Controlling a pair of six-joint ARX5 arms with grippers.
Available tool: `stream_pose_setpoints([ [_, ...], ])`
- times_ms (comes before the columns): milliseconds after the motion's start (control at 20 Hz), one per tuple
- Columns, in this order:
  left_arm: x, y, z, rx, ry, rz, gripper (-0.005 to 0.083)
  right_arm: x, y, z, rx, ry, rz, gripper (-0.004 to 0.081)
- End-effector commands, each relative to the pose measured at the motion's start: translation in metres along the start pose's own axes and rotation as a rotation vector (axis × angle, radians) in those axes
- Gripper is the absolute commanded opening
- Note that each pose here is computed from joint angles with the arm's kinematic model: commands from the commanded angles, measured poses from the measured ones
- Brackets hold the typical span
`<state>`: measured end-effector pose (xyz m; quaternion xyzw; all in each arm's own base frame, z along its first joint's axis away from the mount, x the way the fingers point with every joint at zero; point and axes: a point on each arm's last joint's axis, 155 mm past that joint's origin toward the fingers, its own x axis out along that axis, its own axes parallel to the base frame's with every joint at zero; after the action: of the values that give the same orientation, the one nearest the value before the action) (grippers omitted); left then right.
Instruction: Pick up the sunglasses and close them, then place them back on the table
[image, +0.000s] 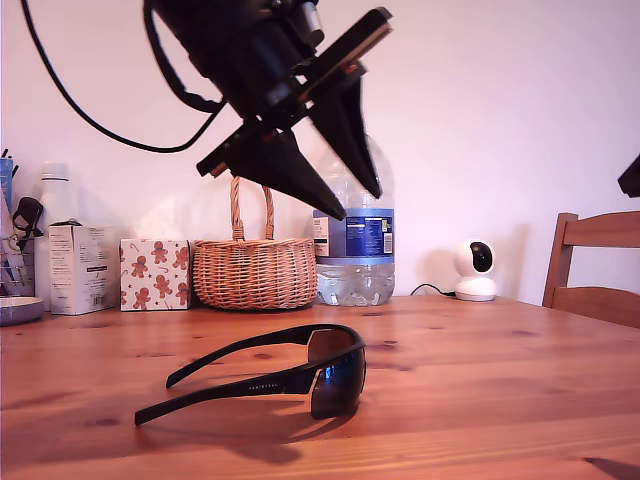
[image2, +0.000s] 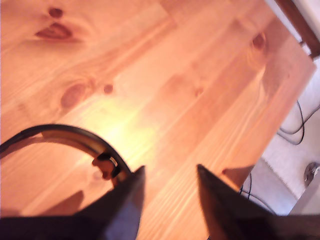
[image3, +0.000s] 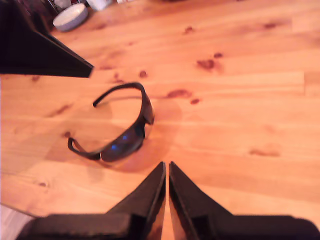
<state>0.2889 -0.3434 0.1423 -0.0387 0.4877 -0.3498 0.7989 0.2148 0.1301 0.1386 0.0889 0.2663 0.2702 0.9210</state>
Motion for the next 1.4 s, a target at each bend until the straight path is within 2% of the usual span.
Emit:
stream_pose_setpoints([
  [0, 0.009, 0.002, 0.001, -0.023, 0.006, 0.026, 0.0405, 0.000, 0.003, 0.007, -0.017, -0.025, 0.009, -0.0012],
  [250, 0.021, 0.012, 0.002, -0.121, 0.073, 0.109, 0.0405, 0.000, 0.004, 0.012, -0.041, -0.045, 0.013, -0.0012],
  [500, 0.036, 0.027, -0.005, -0.137, 0.176, 0.214, 0.0405, 0.003, 0.002, 0.009, -0.036, -0.027, 0.010, -0.0012],
  [850, 0.066, 0.032, -0.031, -0.167, 0.275, 0.256, 0.0405, 0.005, 0.001, 0.006, -0.031, -0.009, 0.006, -0.0012],
  [1350, 0.081, 0.043, -0.052, -0.194, 0.345, 0.293, 0.0405, 0.005, 0.001, 0.005, -0.030, -0.009, 0.006, -0.0012],
])
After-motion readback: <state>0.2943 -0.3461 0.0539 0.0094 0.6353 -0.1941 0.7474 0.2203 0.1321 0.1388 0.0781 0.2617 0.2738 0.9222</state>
